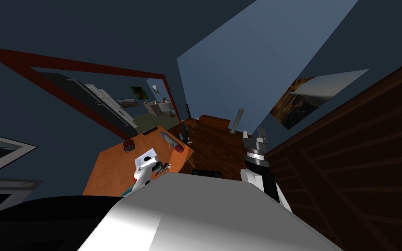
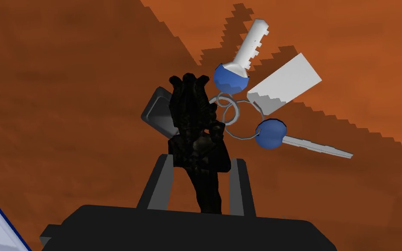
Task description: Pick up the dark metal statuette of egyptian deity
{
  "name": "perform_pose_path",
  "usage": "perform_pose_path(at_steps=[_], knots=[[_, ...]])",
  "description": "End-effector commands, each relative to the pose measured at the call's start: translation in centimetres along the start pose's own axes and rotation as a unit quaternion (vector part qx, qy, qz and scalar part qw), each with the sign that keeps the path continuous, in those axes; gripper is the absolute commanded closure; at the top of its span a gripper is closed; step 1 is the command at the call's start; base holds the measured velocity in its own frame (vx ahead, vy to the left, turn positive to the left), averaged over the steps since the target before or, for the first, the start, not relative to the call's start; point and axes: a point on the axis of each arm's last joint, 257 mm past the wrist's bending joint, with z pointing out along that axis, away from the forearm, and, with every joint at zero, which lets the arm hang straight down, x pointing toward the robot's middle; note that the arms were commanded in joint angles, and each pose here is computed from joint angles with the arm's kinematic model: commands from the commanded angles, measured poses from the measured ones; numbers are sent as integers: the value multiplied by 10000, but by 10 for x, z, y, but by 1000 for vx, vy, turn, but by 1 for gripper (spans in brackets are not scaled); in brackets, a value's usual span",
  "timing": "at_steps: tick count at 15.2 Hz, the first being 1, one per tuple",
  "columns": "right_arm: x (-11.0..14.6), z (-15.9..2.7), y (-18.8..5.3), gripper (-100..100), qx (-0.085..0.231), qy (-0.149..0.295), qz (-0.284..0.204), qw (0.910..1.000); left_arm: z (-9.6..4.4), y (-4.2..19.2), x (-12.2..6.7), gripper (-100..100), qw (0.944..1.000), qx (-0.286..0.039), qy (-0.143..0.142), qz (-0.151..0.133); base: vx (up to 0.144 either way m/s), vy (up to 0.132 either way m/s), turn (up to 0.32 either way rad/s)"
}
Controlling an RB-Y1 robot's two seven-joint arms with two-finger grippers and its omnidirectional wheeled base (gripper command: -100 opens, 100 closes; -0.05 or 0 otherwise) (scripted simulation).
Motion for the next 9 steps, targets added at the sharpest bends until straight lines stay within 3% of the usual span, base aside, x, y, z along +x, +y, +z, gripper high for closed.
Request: perform_pose_path(at_steps=[1,8,9], knots=[[0,0,0,0,0,0,0,10000,0,0,0,100,10000,0,0,0,0,0,0],[0,0,0,0,0,0,1,10000,-17,-14,-8,100,10000,-2,-6,-32,-9,-24,-15],[0,0,0,0,0,0,1,10000,-14,-12,-6,100,10000,19,-4,-25,-5,-20,-2]])
